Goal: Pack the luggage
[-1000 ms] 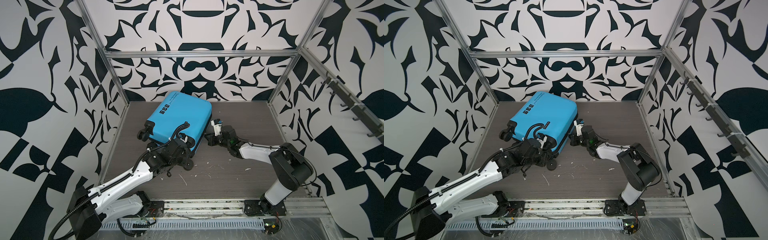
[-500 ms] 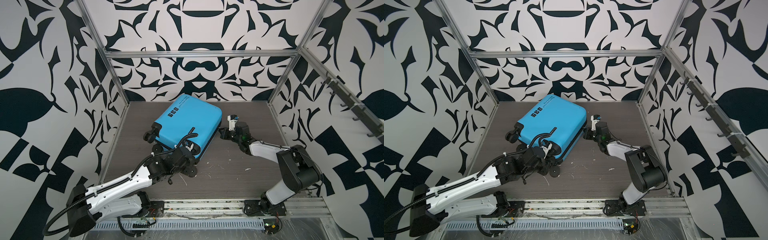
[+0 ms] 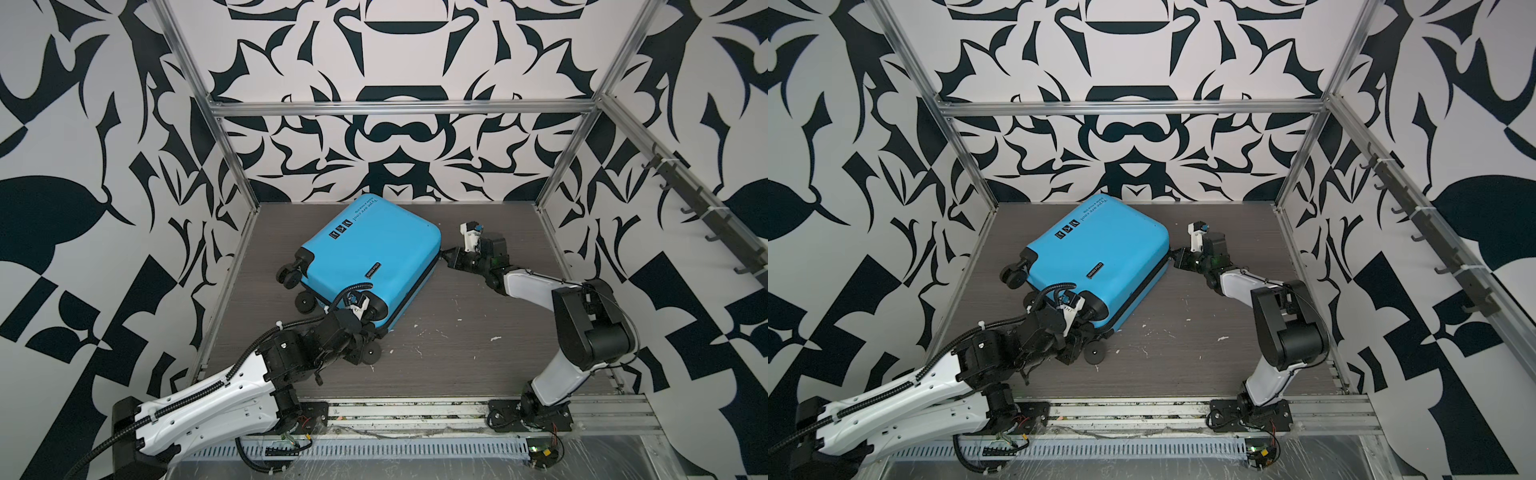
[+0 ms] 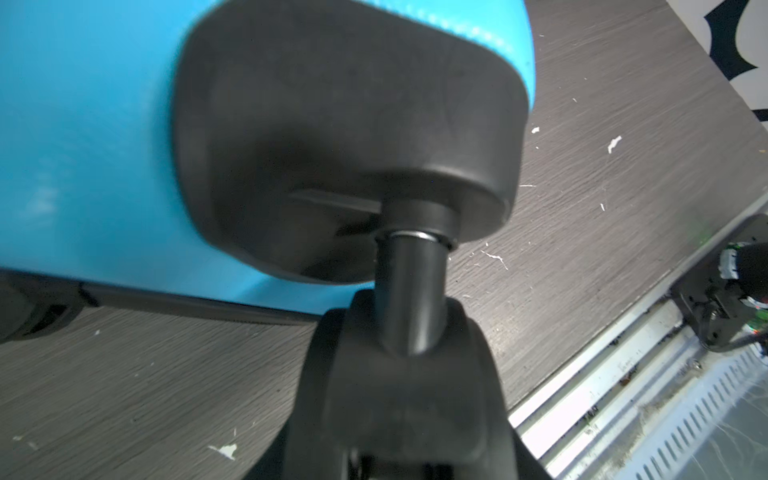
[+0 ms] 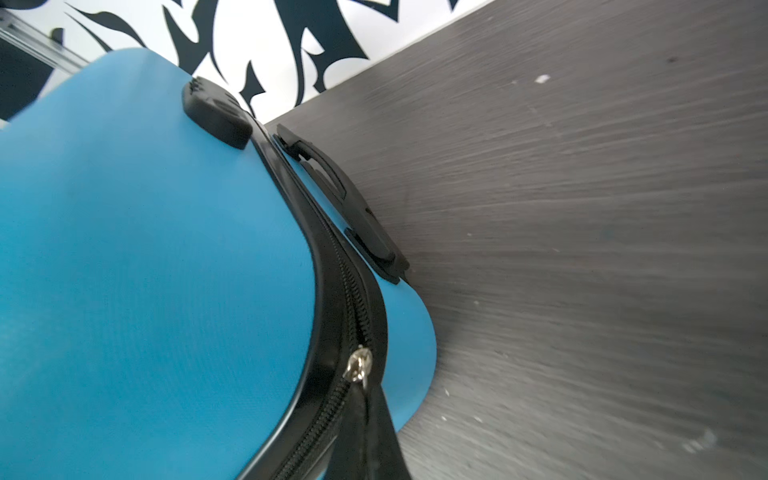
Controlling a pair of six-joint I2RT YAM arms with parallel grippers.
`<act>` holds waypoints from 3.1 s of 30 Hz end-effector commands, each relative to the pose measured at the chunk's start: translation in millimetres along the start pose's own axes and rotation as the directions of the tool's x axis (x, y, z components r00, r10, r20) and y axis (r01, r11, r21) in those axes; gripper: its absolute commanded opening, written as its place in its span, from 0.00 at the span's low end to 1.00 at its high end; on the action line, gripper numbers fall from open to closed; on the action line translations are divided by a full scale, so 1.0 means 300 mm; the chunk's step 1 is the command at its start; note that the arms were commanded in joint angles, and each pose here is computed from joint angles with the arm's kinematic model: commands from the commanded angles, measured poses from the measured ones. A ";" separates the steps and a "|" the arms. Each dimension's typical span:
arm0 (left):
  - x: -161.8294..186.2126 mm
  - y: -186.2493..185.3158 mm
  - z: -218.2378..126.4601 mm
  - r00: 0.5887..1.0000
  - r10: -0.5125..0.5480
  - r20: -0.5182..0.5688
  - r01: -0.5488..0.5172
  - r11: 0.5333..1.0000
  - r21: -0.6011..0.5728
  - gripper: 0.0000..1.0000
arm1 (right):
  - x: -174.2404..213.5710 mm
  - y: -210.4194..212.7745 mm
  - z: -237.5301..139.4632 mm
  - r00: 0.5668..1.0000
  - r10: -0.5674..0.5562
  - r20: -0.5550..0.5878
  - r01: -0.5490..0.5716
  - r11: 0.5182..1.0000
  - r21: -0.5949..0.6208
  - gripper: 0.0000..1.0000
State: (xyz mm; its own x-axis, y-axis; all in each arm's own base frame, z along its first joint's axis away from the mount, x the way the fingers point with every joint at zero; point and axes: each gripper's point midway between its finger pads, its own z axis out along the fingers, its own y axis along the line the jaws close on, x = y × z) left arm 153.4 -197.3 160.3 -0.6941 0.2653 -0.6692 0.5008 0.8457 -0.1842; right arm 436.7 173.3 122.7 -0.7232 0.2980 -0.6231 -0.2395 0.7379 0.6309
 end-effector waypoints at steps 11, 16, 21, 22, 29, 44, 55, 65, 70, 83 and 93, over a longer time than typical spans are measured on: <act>0.048 0.140 -0.060 0.999 -0.030 -0.027 0.024 0.981 -0.192 0.00 | -0.214 -0.102 -0.086 0.984 -0.021 0.177 0.007 0.997 0.080 0.00; 0.024 0.134 -0.066 1.000 -0.014 0.006 0.015 0.983 -0.181 0.00 | -0.187 -0.101 -0.137 0.977 -0.033 0.213 0.013 0.995 0.094 0.00; -0.001 0.118 -0.053 1.000 0.009 0.019 -0.006 0.985 -0.174 0.00 | -0.155 -0.096 -0.166 0.979 -0.025 0.201 0.005 0.995 0.100 0.00; -0.005 0.118 -0.052 1.000 0.011 0.017 -0.008 0.984 -0.178 0.00 | -0.150 -0.100 -0.167 0.981 -0.020 0.191 -0.001 0.994 0.110 0.00; -0.071 0.126 -0.083 0.993 -0.062 0.103 0.080 0.980 -0.182 0.80 | -0.192 -0.065 -0.166 0.984 0.040 0.175 -0.056 0.995 0.088 0.22; -0.233 0.377 -0.173 0.802 -0.507 0.315 0.552 0.831 -0.066 1.00 | -0.286 0.150 -0.061 0.984 0.107 0.139 -0.097 0.992 -0.074 0.54; -0.341 0.490 -0.083 0.701 -0.584 0.410 0.636 0.772 0.013 1.00 | -0.264 0.215 0.154 0.969 0.246 0.000 -0.238 0.935 -0.262 0.53; -0.361 0.546 -0.004 0.694 -0.609 0.383 0.642 0.765 0.052 0.99 | -0.130 0.280 0.113 0.967 0.253 -0.034 -0.250 0.909 -0.333 0.49; -0.375 0.570 0.011 0.707 -0.602 0.371 0.630 0.774 0.055 0.99 | -0.052 0.337 0.056 0.974 0.220 -0.053 -0.224 0.912 -0.344 0.48; -0.490 0.544 0.076 0.792 -0.537 0.290 0.515 0.843 0.156 0.99 | 0.273 0.499 -0.085 0.987 0.101 -0.127 -0.139 0.932 -0.334 0.46; -0.608 0.505 0.153 0.846 -0.494 0.201 0.432 0.855 0.287 0.96 | 0.472 0.502 -0.225 0.989 0.010 -0.145 -0.045 0.968 -0.245 0.47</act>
State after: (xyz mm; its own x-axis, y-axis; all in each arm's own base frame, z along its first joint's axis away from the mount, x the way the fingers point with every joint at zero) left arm 402.3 -55.5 211.1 -0.5709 -0.3962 -0.7191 -0.0031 0.8769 -0.4807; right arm 299.2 252.6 144.3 -0.7632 0.3794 -0.5231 -0.1959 0.6356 0.7468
